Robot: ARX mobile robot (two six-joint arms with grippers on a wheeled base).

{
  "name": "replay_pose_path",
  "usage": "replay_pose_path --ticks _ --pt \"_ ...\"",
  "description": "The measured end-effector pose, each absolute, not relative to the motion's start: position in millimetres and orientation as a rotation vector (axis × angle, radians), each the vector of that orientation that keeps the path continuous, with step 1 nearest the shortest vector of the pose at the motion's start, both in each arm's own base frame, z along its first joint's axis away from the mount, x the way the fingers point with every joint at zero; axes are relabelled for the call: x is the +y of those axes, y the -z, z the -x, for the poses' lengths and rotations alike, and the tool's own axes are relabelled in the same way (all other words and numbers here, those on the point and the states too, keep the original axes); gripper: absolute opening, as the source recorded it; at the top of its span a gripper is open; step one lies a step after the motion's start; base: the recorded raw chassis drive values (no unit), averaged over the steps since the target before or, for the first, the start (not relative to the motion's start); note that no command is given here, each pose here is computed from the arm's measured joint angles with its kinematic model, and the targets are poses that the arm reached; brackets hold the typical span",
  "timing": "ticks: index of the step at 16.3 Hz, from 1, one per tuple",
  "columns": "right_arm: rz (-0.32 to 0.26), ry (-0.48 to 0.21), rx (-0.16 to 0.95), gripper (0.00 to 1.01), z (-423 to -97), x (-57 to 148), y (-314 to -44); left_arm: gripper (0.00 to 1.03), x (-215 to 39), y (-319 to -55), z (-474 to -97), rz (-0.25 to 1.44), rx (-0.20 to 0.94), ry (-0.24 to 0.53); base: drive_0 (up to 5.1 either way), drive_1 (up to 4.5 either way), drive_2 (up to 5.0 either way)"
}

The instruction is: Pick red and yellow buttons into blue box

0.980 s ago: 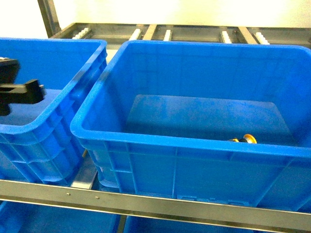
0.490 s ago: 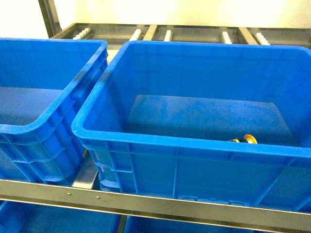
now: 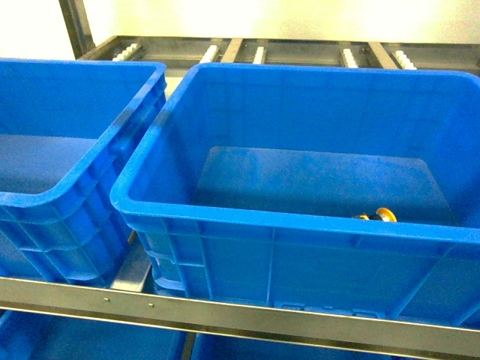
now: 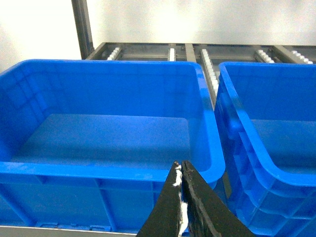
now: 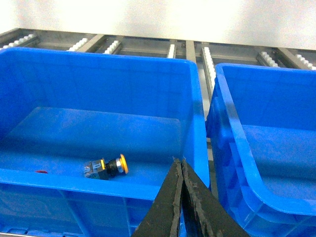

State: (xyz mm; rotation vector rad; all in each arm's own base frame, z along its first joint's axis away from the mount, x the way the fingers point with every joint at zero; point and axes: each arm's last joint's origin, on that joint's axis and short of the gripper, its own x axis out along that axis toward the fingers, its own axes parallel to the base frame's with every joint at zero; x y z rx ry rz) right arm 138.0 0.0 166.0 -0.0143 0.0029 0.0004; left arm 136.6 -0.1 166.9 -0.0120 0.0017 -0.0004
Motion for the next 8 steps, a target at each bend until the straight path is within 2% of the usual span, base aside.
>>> replay_pose_path --ticks 8 --pt "0.014 0.000 -0.012 0.02 -117.9 0.0 -170.7 0.02 -0.1 -171.5 -116.9 0.011 -0.015 0.000 0.0 0.00 0.0"
